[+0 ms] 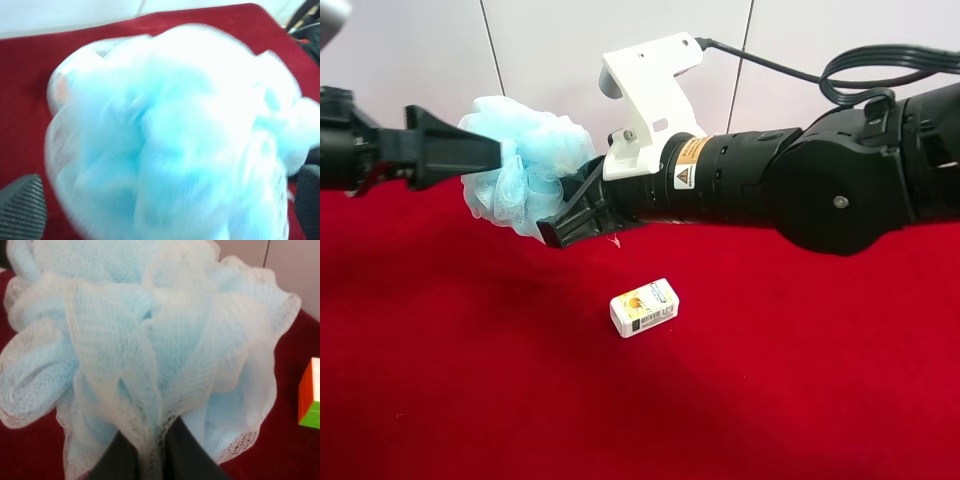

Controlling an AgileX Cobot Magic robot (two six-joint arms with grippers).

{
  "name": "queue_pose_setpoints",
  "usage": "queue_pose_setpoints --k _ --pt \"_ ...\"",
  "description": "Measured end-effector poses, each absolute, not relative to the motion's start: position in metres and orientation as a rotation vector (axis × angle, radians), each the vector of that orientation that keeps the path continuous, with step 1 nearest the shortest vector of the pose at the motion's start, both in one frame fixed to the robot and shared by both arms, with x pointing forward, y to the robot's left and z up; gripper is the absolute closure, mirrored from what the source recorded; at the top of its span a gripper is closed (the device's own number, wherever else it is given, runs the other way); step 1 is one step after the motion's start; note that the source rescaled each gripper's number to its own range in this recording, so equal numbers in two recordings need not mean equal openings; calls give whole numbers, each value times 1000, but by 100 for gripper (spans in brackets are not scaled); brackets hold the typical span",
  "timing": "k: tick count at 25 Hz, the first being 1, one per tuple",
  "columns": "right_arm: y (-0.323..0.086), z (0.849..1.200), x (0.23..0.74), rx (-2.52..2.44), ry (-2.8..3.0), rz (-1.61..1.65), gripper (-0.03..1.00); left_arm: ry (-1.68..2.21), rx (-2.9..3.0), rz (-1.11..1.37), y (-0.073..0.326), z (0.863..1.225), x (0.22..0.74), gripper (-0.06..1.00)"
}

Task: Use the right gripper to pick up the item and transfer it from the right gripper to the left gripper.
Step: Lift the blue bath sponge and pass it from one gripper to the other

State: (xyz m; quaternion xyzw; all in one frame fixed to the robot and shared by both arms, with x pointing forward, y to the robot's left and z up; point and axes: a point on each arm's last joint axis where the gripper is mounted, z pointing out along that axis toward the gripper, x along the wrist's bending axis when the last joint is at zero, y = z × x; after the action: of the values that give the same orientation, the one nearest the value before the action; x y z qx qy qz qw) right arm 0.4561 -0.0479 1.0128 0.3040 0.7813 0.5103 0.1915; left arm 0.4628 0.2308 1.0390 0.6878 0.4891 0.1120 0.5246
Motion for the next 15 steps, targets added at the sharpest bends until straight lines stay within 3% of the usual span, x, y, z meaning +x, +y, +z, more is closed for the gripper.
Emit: queue_pose_setpoints --k 12,15 --pt "-48 1012 456 859 2203 1423 96 1121 1732 248 187 1033 494 -6" --pt "-48 1012 456 859 2205 1422 96 1129 1731 270 188 1033 496 3"
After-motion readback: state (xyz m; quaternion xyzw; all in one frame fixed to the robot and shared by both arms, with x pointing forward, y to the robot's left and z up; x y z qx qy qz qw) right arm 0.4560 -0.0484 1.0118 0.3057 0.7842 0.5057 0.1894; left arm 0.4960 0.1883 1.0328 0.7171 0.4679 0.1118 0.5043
